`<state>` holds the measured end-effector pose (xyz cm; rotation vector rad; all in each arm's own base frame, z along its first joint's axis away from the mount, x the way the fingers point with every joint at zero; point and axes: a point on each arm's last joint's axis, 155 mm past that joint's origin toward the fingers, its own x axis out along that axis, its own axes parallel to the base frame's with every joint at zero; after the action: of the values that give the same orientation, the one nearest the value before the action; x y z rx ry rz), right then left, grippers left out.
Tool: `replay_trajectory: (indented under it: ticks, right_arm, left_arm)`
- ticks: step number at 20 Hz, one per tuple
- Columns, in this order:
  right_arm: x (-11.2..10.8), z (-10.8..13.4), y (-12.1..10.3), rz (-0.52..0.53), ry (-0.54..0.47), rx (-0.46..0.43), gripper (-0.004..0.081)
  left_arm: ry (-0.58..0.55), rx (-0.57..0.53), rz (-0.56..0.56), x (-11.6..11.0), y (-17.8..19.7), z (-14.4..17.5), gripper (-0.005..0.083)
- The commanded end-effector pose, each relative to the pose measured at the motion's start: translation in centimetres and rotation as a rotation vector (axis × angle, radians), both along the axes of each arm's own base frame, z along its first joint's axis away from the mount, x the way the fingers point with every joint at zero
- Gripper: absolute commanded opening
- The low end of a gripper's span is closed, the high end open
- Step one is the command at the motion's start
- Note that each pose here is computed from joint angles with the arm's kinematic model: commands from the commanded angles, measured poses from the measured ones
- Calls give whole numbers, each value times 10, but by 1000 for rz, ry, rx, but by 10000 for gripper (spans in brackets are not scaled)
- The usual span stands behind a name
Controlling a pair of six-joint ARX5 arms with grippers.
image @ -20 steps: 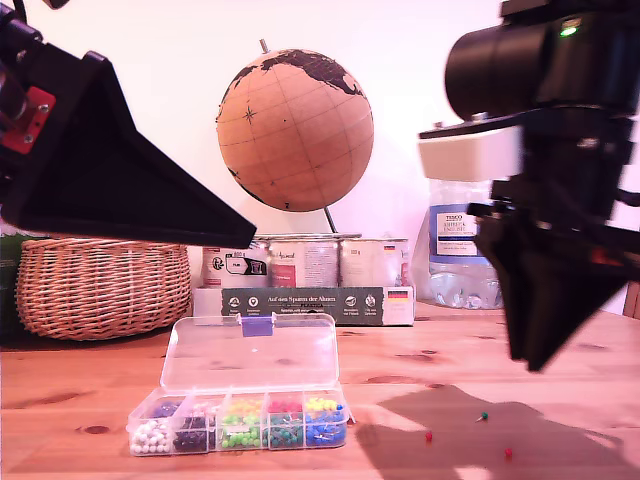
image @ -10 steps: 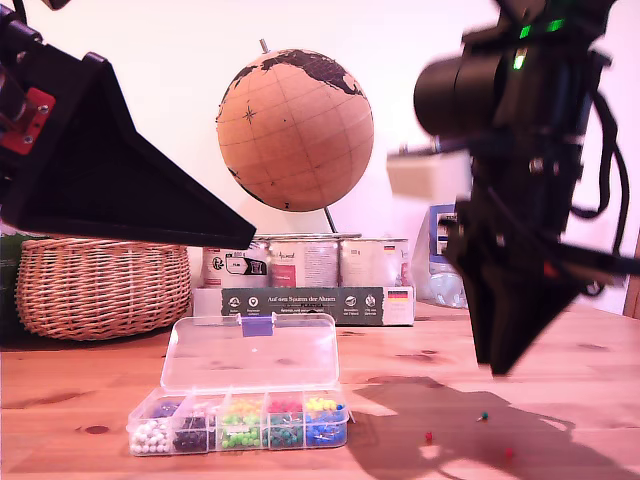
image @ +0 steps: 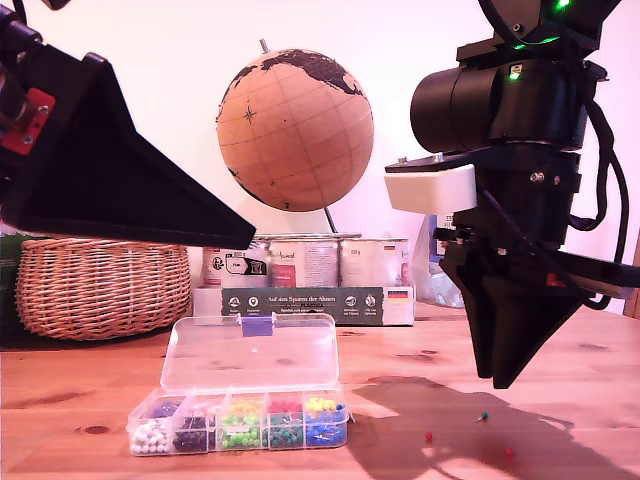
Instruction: Sort the loose pins on the table into their correct compartments
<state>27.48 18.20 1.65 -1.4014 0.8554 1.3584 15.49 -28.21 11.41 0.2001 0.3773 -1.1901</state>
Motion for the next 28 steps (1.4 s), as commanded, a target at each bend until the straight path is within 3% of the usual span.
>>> replay_trajectory:
  ticks: [1, 20, 28]
  right_arm:
    - [-5, -12, 5, 22, 30, -11, 129]
    - [-5, -22, 9, 36, 33, -27, 121]
    - [-5, -24, 9, 38, 37, -31, 68]
  left_arm:
    - [11, 22, 1, -2, 3, -11, -24]
    - [27, 42, 0, -4, 5, -17, -24]
    - [30, 46, 0, -4, 6, -18, -24]
